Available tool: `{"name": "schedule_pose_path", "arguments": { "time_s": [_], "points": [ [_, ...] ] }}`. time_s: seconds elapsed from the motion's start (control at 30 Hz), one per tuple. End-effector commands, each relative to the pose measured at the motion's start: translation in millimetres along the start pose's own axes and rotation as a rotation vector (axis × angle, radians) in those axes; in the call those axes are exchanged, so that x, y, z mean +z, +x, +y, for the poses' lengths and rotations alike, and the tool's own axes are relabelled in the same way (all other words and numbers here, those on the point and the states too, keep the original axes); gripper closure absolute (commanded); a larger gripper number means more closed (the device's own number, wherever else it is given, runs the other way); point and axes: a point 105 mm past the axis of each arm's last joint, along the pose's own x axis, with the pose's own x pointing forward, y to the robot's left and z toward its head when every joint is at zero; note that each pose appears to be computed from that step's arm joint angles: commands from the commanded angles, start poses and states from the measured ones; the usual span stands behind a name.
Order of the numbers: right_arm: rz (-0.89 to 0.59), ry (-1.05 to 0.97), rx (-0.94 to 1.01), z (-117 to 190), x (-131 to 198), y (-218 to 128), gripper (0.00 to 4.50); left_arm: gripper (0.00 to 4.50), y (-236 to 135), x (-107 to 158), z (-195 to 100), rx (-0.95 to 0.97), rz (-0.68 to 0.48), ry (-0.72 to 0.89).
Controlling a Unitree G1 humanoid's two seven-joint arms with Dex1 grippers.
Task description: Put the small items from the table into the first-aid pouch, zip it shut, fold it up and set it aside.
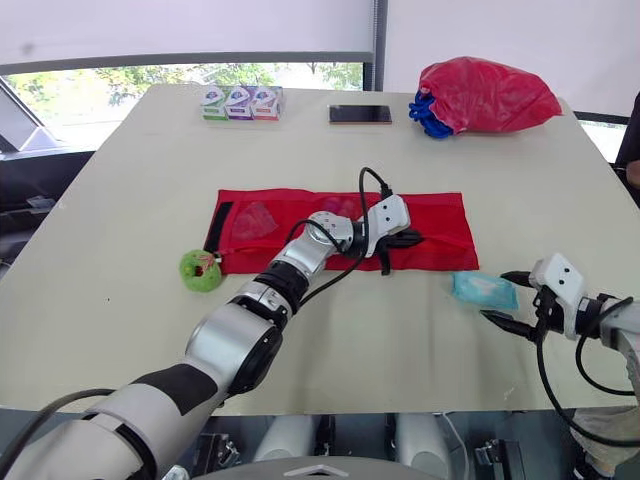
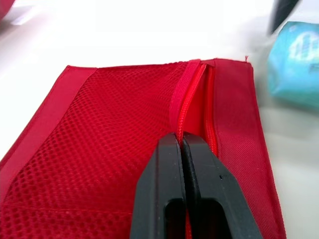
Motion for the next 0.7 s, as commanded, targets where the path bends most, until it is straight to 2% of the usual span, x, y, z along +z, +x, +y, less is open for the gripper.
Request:
{"name": "schedule_pose_path", "arguments": {
  "time_s": [0.03, 0.1, 0.17, 0.33, 0.4, 0.5, 0.7],
  "points": [
    [-0.022, -0.035, 0.007, -2, 6, -1, 0.38, 4.5, 2, 20, 2, 0.0, -0.059, 0.035],
    [-0.033, -0.041, 0.01, -1, 8, -3, 0.98, 4.5, 2, 20, 2, 0.002, -0.058, 0.034],
    [-0.033, -0.047, 0.012, 0, 9, -5, 2.19, 4.5, 3, 20, 2, 0.004, -0.058, 0.031],
    [-0.06, -0.036, 0.0, 6, 17, -10, 3.97, 4.5, 4, 20, 1, -0.003, -0.063, 0.018],
    [-0.052, -0.025, -0.002, 12, 21, -14, 4.31, 4.5, 4, 20, -1, -0.011, -0.063, 0.015],
    [-0.123, 0.068, -0.043, 22, 42, -13, 4.33, 4.5, 6, 20, -3, -0.019, -0.064, 0.013],
    [-0.114, 0.176, -0.167, 28, 56, 7, 4.33, 4.5, 8, 22, -6, -0.031, -0.077, 0.007]
  ]
}}
